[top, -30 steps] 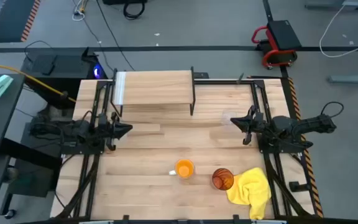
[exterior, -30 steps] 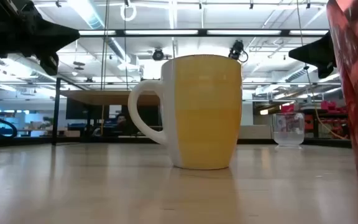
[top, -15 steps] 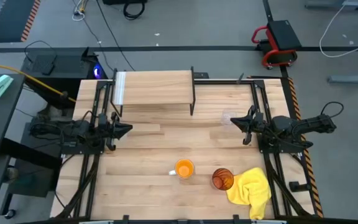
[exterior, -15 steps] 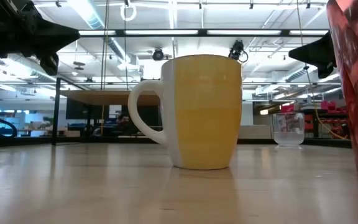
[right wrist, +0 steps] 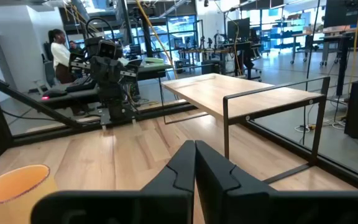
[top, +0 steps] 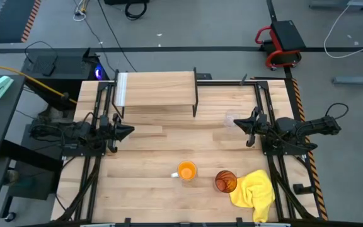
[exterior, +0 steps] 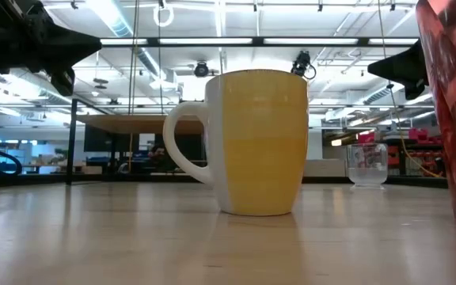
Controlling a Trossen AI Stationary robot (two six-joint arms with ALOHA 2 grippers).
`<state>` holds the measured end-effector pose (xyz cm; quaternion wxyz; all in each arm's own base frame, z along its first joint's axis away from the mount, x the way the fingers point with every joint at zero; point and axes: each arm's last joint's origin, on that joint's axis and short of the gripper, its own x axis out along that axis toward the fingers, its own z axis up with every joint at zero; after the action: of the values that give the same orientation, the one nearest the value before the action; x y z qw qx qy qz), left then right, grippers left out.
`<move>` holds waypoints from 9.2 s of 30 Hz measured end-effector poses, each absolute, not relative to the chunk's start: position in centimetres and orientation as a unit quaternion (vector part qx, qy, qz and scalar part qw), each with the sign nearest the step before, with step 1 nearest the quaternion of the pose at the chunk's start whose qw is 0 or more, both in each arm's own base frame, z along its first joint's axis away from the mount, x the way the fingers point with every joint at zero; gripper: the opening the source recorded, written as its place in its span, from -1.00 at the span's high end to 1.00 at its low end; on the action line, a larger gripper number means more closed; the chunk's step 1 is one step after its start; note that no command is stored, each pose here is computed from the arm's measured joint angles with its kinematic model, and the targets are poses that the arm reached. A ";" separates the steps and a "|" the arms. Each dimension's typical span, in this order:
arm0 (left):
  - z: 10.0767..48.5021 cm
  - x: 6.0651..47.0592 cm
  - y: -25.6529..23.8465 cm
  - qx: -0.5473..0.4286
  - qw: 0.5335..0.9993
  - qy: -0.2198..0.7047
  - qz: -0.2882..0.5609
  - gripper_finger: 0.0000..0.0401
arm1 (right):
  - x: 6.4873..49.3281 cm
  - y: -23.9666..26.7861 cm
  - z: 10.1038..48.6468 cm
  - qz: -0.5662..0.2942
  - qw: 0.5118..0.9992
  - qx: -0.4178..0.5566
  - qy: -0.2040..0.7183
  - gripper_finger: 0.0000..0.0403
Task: Stack small to large cups/mugs on shelf
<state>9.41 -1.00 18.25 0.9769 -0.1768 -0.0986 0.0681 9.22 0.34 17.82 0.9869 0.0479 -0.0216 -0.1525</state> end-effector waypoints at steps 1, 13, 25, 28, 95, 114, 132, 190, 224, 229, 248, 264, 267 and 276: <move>18.2 9.4 -1.0 -0.177 0.977 -0.099 0.068 0.80 | 9.2 0.3 17.8 -0.153 0.987 0.048 -0.022 0.91; 18.2 9.4 -1.0 -0.177 0.977 -0.099 0.068 0.84 | 9.2 0.3 17.8 -0.153 0.987 0.048 -0.022 0.91; 18.2 9.4 -1.0 -0.177 0.977 -0.099 0.068 0.82 | 9.2 0.3 17.8 -0.153 0.987 0.048 -0.021 0.91; 18.2 9.4 -1.0 -0.177 0.977 -0.099 0.068 0.84 | 9.2 0.3 17.8 -0.153 0.987 0.048 -0.022 0.91; 21.4 8.1 -0.3 -0.369 0.881 -0.286 0.069 0.80 | 6.5 0.0 38.3 -0.114 0.946 0.300 -0.051 0.91; 20.7 8.5 -0.4 -0.363 0.895 -0.247 0.081 0.78 | 9.7 -0.1 34.7 -0.441 0.743 0.363 0.349 0.91; 20.4 8.7 -0.6 -0.357 0.904 -0.228 0.063 0.61 | 14.5 -6.8 26.6 -0.474 0.670 0.394 0.414 0.45; 19.8 8.9 -0.6 -0.357 0.909 -0.200 0.075 0.57 | 19.2 -12.0 19.9 -0.451 0.600 0.374 0.545 0.94; 19.6 8.9 -0.3 -0.360 0.899 -0.206 0.138 0.65 | 25.8 -12.3 38.3 -0.341 0.758 0.263 0.489 1.00; 19.6 8.9 -0.3 -0.362 0.899 -0.206 0.137 0.64 | 29.1 -14.1 39.3 -0.324 0.773 0.234 0.493 1.00; 25.6 9.0 0.4 -0.273 0.913 -0.217 0.212 0.76 | 35.7 -18.0 38.0 -0.282 0.796 0.217 0.489 1.00; 34.5 16.2 6.4 -0.196 0.939 -0.040 0.281 0.92 | 36.1 -19.0 38.4 -0.288 0.817 0.220 0.449 1.00; 35.2 17.4 8.5 -0.206 0.941 -0.009 0.267 0.95 | 36.1 -19.0 38.4 -0.296 0.814 0.234 0.442 1.00; 34.3 23.2 13.0 -0.257 0.943 0.095 0.186 0.86 | 36.1 -19.1 38.5 -0.314 0.808 0.258 0.427 1.00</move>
<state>23.17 12.96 34.34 0.9435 -0.2573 0.0953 0.1859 36.14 -19.07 38.50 0.8078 0.2585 0.4268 -0.3139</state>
